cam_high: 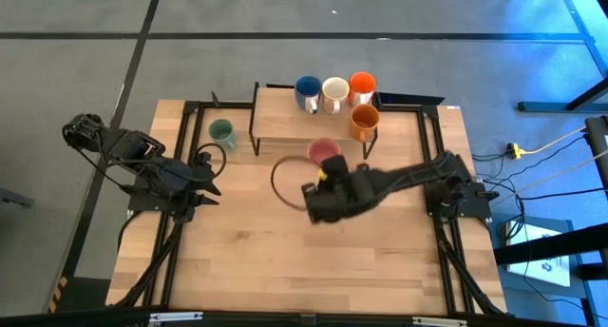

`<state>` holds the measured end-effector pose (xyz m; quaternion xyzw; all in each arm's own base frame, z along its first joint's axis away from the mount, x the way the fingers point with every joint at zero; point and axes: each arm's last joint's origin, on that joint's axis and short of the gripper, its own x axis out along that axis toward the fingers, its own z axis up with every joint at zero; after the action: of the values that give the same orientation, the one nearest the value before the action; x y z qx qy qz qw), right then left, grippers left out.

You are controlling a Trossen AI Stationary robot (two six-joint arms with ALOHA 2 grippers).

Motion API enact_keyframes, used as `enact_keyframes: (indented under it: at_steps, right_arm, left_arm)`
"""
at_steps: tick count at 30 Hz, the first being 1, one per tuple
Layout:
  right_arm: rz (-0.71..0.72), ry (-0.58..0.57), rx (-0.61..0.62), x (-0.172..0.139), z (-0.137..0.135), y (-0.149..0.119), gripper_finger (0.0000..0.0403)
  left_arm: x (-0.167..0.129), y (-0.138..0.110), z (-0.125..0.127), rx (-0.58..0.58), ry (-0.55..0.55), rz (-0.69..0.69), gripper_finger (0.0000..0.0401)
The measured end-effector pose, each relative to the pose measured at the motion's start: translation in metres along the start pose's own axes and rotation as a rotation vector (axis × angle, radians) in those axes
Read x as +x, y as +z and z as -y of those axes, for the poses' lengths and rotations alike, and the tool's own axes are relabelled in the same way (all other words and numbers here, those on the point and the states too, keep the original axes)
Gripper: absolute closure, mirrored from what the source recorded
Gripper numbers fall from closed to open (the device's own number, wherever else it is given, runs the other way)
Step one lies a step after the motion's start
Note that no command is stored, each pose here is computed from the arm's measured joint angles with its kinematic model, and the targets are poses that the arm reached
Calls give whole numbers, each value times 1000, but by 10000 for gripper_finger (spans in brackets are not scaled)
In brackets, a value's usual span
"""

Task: Place coffee mugs
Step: Put the pink mug on the shelf

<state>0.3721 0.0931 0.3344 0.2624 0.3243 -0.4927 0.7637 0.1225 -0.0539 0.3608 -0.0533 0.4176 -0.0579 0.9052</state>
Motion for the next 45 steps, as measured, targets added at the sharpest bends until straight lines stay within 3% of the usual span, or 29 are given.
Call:
enact_keyframes:
  at_steps: [9,19,29,45]
  right_arm:
    - [-58,41,-6,13,18,55,378]
    - [-68,-5,40,38,29,83,378]
    - [-80,-86,106,74,33,71,373]
    - [-30,-154,150,88,43,82,375]
  left_arm:
    - [0,0,0,-7,4,2,287]
    - [0,0,-1,-2,29,12,287]
    - [0,0,-1,2,29,12,287]
    - [0,1,-2,3,57,24,287]
